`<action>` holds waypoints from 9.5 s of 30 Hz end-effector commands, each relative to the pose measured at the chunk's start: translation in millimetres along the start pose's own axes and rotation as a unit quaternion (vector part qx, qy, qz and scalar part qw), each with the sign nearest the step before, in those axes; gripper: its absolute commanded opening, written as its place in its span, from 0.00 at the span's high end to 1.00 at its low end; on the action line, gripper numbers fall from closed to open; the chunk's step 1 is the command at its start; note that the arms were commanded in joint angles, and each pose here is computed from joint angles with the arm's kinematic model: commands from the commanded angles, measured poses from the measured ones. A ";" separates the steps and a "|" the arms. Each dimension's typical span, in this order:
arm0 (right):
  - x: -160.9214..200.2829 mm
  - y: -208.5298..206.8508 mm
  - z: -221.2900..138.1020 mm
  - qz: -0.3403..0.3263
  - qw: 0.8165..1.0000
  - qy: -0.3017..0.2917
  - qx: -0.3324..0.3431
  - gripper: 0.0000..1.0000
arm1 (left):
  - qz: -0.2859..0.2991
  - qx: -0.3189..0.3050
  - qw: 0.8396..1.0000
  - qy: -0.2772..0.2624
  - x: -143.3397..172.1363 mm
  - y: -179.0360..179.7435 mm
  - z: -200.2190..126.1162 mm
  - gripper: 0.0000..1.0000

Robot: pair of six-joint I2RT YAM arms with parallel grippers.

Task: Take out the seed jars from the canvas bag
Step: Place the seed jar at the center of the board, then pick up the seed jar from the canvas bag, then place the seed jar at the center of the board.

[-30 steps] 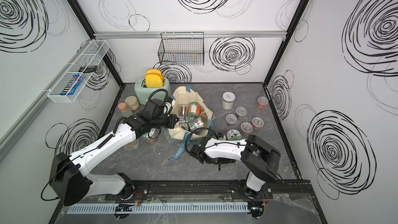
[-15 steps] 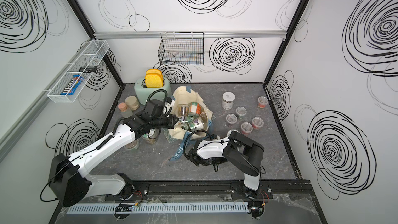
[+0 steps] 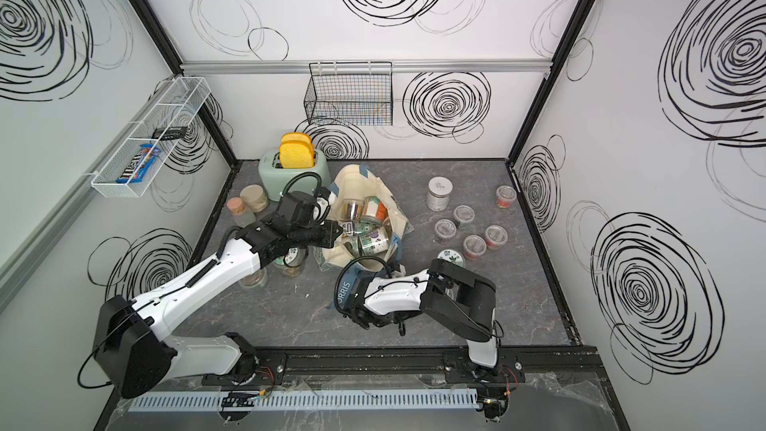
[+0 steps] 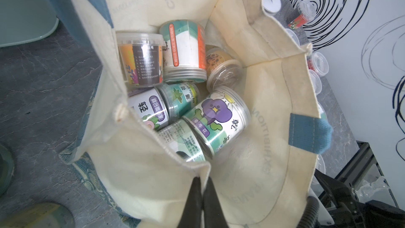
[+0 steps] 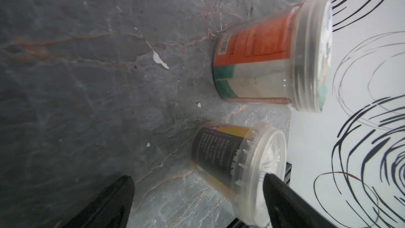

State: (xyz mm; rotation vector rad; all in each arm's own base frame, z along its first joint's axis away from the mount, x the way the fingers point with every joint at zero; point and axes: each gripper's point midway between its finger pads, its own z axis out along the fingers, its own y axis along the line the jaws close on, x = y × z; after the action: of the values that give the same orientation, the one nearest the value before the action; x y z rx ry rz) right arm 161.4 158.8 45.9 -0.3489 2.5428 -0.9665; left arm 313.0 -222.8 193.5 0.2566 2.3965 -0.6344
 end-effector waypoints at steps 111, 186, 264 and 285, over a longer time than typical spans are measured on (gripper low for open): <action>-175.3 84.5 3.7 0.557 0.689 0.165 -0.434 0.03 | 0.047 -0.030 0.997 0.060 90.4 -8.9 -10.7 0.95; -27.8 -31.7 3.9 0.345 0.831 -0.357 -0.253 0.33 | 0.009 -0.086 0.995 0.052 37.3 53.6 3.4 0.95; -48.5 35.0 -73.1 0.229 0.872 -0.218 -0.373 0.30 | 0.006 -0.082 0.995 0.062 58.5 56.7 -6.6 0.95; -72.7 -14.7 -152.3 0.245 0.806 -0.245 -0.480 0.26 | 0.000 -0.074 0.995 0.067 61.2 47.7 -0.9 0.95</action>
State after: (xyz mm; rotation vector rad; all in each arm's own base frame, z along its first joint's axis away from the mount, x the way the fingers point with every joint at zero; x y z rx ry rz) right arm 162.1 269.0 159.1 -0.1135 2.2403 0.5605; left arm 288.7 -190.5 160.3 0.2776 2.4669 -0.5245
